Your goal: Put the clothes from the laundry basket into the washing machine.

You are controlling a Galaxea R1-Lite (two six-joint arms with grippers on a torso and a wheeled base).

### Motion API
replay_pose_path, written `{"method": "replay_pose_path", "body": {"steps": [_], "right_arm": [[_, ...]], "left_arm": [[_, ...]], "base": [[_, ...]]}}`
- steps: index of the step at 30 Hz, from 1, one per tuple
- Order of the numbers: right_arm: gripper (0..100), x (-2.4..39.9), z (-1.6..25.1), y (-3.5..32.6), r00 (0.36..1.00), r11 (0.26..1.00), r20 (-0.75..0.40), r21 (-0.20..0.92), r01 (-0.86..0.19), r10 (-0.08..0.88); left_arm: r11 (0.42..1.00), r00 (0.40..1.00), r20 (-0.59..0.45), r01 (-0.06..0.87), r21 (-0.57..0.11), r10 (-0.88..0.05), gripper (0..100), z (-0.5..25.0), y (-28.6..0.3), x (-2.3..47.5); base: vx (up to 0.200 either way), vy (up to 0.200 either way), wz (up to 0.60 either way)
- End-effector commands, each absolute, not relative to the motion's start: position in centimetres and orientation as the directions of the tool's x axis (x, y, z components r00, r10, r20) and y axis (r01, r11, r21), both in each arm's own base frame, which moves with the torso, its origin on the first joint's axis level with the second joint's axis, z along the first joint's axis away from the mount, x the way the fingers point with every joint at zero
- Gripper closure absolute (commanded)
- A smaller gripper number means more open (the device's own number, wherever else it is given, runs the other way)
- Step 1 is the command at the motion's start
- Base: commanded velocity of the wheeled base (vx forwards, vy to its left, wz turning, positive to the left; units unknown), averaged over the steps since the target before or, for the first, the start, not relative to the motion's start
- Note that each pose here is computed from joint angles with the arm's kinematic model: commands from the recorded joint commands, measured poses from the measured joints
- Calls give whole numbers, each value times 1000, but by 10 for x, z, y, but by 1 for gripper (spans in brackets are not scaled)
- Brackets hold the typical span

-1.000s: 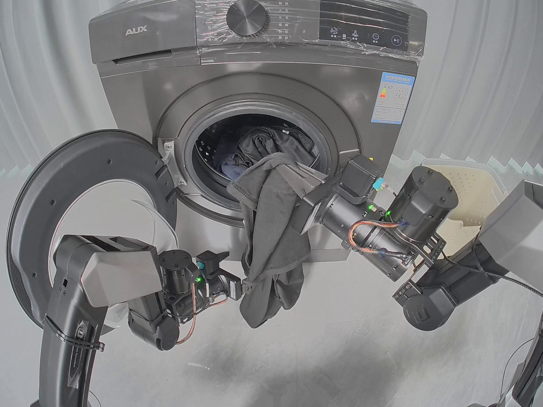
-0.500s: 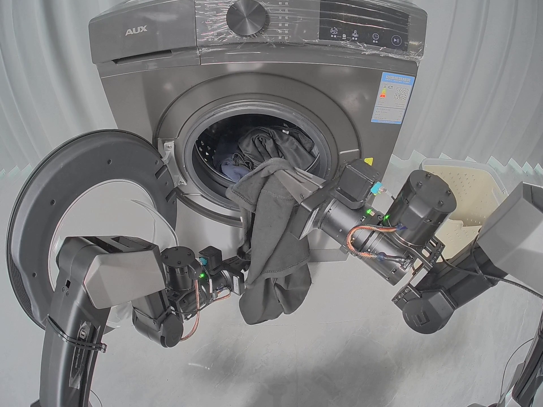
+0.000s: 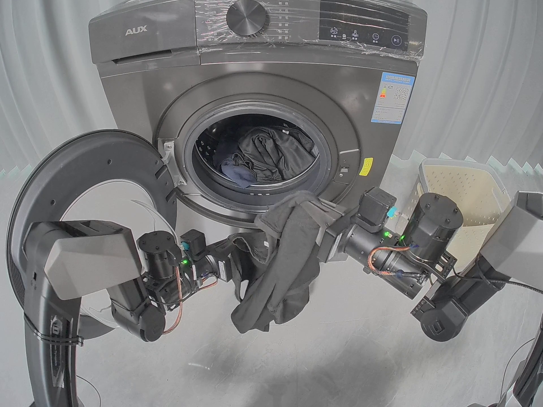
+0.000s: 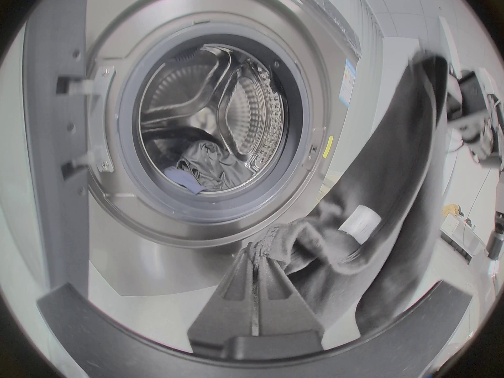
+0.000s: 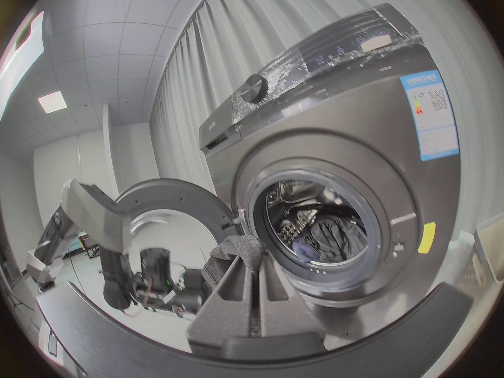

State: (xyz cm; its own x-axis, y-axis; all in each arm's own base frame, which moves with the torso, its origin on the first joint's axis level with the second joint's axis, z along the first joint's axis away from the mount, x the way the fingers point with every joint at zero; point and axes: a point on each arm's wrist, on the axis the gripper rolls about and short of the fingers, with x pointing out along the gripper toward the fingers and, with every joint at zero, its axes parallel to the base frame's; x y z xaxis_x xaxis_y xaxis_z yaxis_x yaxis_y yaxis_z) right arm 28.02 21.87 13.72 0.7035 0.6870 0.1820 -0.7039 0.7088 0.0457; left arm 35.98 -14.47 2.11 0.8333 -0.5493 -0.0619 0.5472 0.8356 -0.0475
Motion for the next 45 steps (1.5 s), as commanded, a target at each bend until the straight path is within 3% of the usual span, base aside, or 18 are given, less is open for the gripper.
{"method": "replay_pose_path", "body": {"steps": [1,7,11,16,21,29,45], "right_arm": [[100,272,116,199,730,728,91,67,-683,677],[100,257,121,185,737,734,78,68,-675,671],[100,264,130,170,769,768,105,62,-638,630],[100,280,121,147,823,820,78,67,-568,563],[100,284,106,148,827,824,30,74,-562,562],[100,278,129,152,811,811,111,61,-582,574],[100,274,174,158,776,798,275,47,-601,568]], "left_arm": [[836,836,15,548,-34,-548,100,78,-130,326],[835,834,87,549,-29,-545,100,118,-114,293],[824,825,140,561,-78,-548,100,141,-107,273],[819,812,215,569,-78,-543,100,161,-106,273],[829,806,287,555,-65,-517,100,181,-99,271],[825,785,343,563,-46,-516,100,199,-94,257],[827,786,340,561,-41,-516,100,199,-93,254]], "base": [[0,0,0],[0,0,0],[0,0,0],[0,0,0],[0,0,0],[0,0,0],[0,0,0]]}}
